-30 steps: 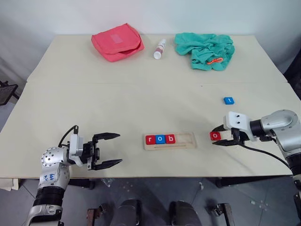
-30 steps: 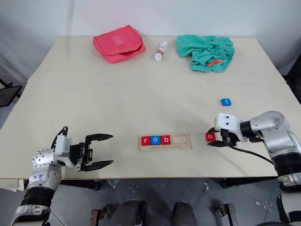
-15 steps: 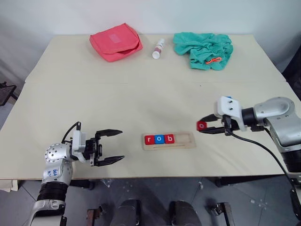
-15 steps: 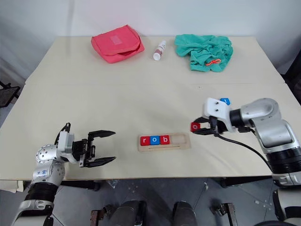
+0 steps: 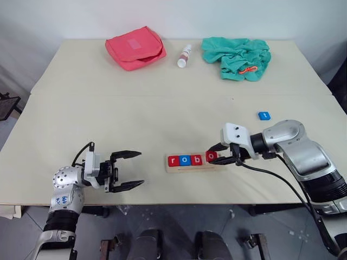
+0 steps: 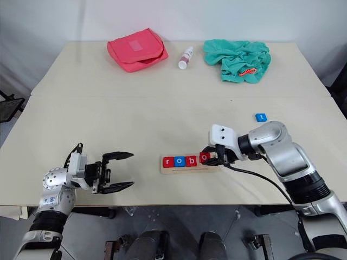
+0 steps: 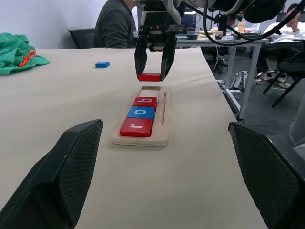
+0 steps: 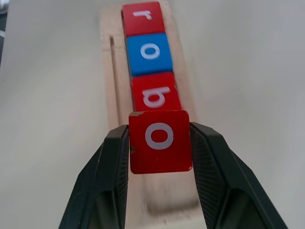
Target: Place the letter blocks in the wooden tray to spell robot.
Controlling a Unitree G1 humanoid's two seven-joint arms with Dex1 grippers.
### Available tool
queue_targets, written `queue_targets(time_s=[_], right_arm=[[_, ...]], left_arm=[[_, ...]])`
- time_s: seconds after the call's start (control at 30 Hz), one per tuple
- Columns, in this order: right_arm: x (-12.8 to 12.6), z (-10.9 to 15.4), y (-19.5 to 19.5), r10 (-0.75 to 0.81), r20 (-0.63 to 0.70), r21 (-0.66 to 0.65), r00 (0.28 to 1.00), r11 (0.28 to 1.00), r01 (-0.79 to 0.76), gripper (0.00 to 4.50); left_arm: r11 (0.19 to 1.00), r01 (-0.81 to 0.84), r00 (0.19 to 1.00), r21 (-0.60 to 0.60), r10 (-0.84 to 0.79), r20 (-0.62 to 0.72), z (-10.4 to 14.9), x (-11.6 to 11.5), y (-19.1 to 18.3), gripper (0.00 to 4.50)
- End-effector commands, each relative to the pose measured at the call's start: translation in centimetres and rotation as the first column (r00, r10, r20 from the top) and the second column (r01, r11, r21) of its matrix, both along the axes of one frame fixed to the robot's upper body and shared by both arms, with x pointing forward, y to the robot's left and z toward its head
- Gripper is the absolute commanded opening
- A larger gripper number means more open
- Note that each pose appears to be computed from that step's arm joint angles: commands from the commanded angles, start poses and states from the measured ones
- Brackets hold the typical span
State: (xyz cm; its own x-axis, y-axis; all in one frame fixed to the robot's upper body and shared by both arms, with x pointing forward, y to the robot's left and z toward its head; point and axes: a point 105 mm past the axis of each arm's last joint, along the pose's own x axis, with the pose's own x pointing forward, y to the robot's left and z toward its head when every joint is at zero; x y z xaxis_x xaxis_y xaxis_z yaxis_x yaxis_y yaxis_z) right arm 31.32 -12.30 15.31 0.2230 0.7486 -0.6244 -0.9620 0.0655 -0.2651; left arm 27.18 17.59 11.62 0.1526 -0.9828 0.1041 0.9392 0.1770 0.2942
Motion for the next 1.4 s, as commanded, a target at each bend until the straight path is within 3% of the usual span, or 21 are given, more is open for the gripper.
queue_targets(time_s=[0.03, 0.33, 0.63, 0.97, 1.13, 1.27, 1.4], right_arm=[[0.2, 0.6, 0.6, 0.023, 0.041, -0.004, 0.999, 1.000, -0.023, 1.45], [0.9, -0.4, 0.7, 0.030, 0.047, -0.031, 0.998, 0.999, -0.028, 1.45], [0.7, 0.0, 0.7, 0.038, 0.060, -0.030, 0.997, 0.999, -0.037, 4.48], [0.0, 1.7, -0.2, -0.037, 0.080, 0.055, 0.996, 0.998, 0.032, 4.48], [0.4, 1.8, -3.4, -0.192, 0.083, 0.095, 0.978, 0.978, 0.184, 4.48], [1.4, 1.9, -6.7, -0.391, 0.101, 0.146, 0.915, 0.916, 0.375, 4.48], [2.3, 2.4, -11.0, -0.650, 0.117, 0.264, 0.751, 0.749, 0.608, 4.48]], left_arm=[[0.997, 0.069, 0.997, 0.026, -0.070, 0.038, 0.2, -1.2, -0.1, 4.50], [0.998, 0.055, 0.998, 0.018, -0.055, 0.043, 0.2, -1.3, -0.1, 4.50], [0.999, 0.050, 0.998, 0.011, -0.051, 0.045, 0.2, -1.1, -0.4, 4.50], [0.998, 0.059, 0.997, -0.002, -0.059, 0.051, 0.3, -0.4, -0.9, 4.50], [0.998, 0.056, 0.997, -0.005, -0.055, 0.051, 0.3, -0.4, -0.9, 4.50], [0.999, 0.046, 0.998, -0.006, -0.046, 0.046, 0.2, -0.3, -0.8, 4.50], [1.000, 0.029, 0.999, -0.009, -0.028, 0.043, 0.2, 0.0, -0.6, 4.50]])
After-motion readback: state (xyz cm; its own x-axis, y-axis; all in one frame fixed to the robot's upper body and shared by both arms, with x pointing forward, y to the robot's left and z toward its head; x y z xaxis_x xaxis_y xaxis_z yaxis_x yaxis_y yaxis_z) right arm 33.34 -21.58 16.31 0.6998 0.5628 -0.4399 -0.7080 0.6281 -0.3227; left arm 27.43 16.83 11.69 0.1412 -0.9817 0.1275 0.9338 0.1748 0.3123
